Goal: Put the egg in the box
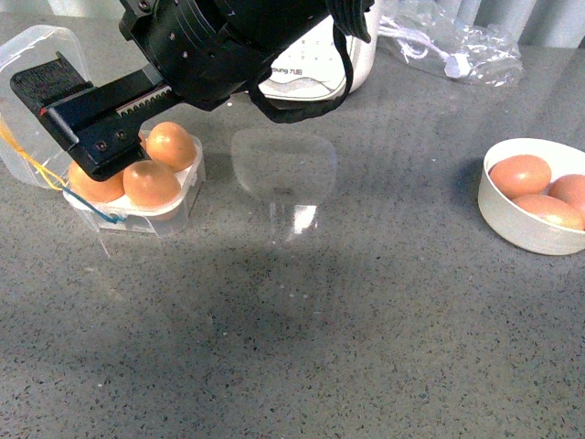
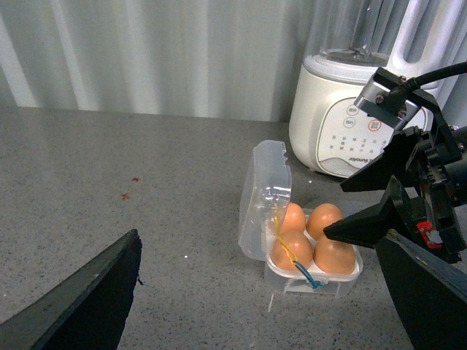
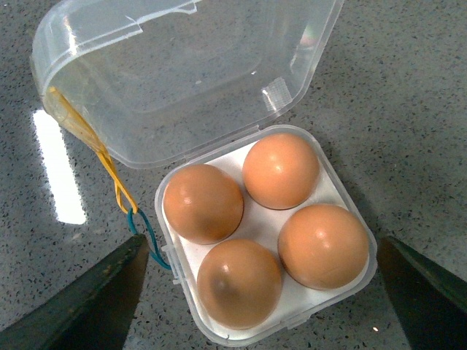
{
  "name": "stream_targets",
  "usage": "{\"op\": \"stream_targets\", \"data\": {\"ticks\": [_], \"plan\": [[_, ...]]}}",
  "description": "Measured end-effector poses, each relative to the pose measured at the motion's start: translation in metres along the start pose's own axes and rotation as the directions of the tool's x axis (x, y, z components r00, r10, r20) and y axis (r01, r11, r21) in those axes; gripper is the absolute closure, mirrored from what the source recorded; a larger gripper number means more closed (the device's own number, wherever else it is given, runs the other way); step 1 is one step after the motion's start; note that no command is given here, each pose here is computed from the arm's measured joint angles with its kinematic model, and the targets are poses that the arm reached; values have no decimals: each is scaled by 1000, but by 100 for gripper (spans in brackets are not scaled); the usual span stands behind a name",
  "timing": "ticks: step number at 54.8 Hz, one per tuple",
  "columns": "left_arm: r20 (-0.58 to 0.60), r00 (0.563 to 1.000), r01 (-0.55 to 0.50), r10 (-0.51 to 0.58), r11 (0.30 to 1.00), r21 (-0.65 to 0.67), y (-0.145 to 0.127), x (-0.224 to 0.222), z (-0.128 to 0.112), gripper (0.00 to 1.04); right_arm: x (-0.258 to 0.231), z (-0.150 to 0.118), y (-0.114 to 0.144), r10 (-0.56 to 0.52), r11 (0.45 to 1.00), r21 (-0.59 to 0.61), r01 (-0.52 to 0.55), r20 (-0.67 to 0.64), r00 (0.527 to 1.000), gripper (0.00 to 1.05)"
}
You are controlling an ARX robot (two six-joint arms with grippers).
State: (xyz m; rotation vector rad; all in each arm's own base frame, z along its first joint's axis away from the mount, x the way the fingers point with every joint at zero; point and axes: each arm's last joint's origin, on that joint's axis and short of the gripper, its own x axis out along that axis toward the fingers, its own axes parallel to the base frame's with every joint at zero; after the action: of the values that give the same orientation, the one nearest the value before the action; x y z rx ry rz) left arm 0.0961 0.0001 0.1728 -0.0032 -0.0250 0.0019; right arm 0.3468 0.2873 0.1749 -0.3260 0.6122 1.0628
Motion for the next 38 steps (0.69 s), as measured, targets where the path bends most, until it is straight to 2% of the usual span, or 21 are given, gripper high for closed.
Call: {"op": "stream_targets", "data": {"ticks": [6,13,18,22,24,26,27,29,30,34,38], "plan": [[0,1000,0,0,1000,0,0,0,0,7,-9,-1,-2,-40,999,15,39,25,999,8],[0,1000,0,0,1000,0,0,0,0,7,-35,-5,-10,-183,981,80,177,76,980,7],[0,1000,0,0,1000,0,0,0,0,7,-65,-16,-21,-340,933,158,323,97,935,7],[0,1000,0,0,1000,0,0,0,0,7,-85,-26,-29,-464,873,212,439,82,882,7],[0,1000,0,0,1000,0,0,0,0,7,-93,-33,-32,-539,829,234,507,98,836,8],[0,1000,-1,1,1000,0,0,0,0,7,-103,-41,-35,-685,720,297,627,156,712,14],[0,1000,-1,1,1000,0,0,0,0,7,-106,-41,-36,-705,701,310,643,166,689,16],[0,1000,2,-2,1000,0,0,0,0,7,-123,-57,-38,-838,543,410,733,218,500,25],[0,1000,1,-1,1000,0,0,0,0,7,-129,-63,-37,-861,509,441,740,233,453,29],[0,1000,-1,1,1000,0,0,0,0,7,-150,-81,-32,-886,464,496,734,279,371,39],[0,1000,0,0,1000,0,0,0,0,7,-167,-96,-26,-885,462,515,721,312,345,50]]}}
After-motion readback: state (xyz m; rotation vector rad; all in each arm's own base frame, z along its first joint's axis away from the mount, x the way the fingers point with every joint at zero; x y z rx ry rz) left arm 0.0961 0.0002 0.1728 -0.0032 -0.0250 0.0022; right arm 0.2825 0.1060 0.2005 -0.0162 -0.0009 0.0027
